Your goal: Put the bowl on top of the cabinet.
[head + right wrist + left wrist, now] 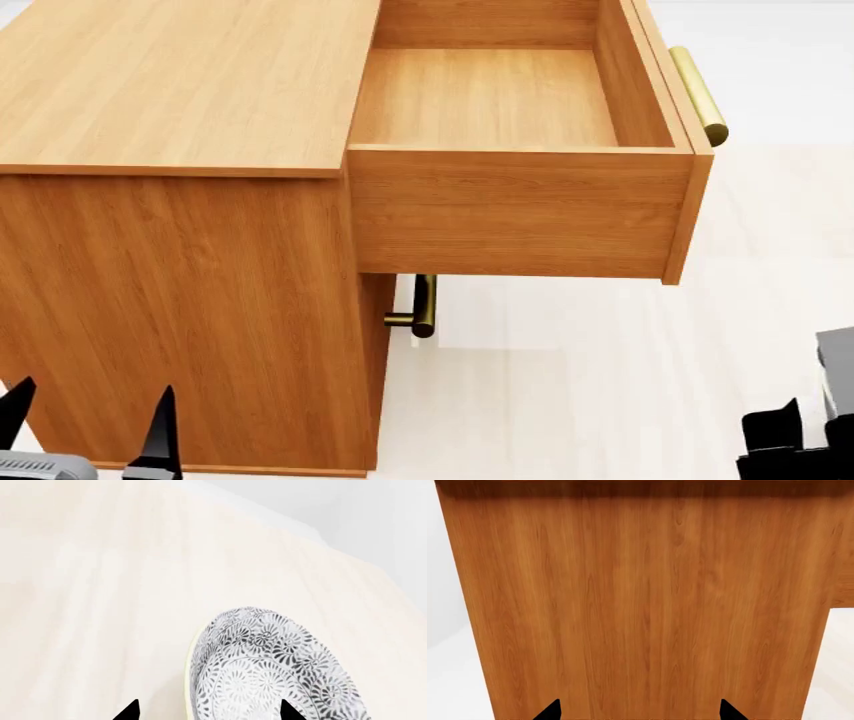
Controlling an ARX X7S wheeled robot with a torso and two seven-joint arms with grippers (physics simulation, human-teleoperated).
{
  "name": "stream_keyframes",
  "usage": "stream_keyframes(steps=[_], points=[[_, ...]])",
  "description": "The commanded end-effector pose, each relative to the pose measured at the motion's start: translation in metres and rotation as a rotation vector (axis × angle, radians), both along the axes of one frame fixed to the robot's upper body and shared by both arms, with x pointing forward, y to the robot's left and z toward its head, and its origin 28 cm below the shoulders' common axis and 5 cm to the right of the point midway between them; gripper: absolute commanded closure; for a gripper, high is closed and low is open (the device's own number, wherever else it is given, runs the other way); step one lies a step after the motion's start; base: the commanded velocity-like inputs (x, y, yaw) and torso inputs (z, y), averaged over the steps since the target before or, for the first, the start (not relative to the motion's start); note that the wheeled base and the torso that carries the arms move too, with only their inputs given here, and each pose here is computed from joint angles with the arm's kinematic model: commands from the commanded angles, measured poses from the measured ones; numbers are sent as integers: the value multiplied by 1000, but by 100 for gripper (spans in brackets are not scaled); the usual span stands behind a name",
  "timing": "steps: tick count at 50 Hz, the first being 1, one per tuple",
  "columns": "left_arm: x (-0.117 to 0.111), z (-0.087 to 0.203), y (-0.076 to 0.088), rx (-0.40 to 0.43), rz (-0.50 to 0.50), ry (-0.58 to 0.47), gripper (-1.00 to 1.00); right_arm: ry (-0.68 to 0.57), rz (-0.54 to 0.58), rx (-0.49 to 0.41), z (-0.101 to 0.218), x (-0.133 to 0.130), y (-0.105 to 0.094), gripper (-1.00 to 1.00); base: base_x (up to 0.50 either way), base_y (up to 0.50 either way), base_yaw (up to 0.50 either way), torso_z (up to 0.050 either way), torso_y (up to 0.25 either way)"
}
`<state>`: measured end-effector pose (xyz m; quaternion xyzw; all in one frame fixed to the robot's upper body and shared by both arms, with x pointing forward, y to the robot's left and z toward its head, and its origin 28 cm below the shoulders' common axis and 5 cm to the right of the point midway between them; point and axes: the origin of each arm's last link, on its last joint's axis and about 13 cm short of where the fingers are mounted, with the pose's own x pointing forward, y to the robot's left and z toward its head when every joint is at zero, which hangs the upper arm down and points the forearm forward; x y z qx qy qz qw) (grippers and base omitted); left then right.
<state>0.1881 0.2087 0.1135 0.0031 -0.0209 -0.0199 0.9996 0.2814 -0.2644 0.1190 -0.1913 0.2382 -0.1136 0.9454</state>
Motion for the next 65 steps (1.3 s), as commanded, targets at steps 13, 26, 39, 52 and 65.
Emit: stream_keyframes(steps=[13, 26, 39, 52, 65], points=[[1, -6, 1, -6, 2, 15, -100, 70, -27, 23, -33, 8, -3, -100, 0, 0, 0, 0, 0], [0, -6, 2, -7, 7, 20, -100, 80, -34, 32, -39, 10, -5, -100, 0, 0, 0, 0, 0], [2, -8, 0, -5, 6, 29, -100, 85, -67, 28, -39, 8, -12, -100, 0, 0, 0, 0, 0], [1, -10, 1, -2, 9, 31, -100, 111, -109, 66, -65, 16, -12, -100, 0, 0, 0, 0, 0], [-1, -12, 4, -14, 13, 32, -100, 77, -120, 72, -63, 17, -12, 100, 1, 0, 0, -1, 0]])
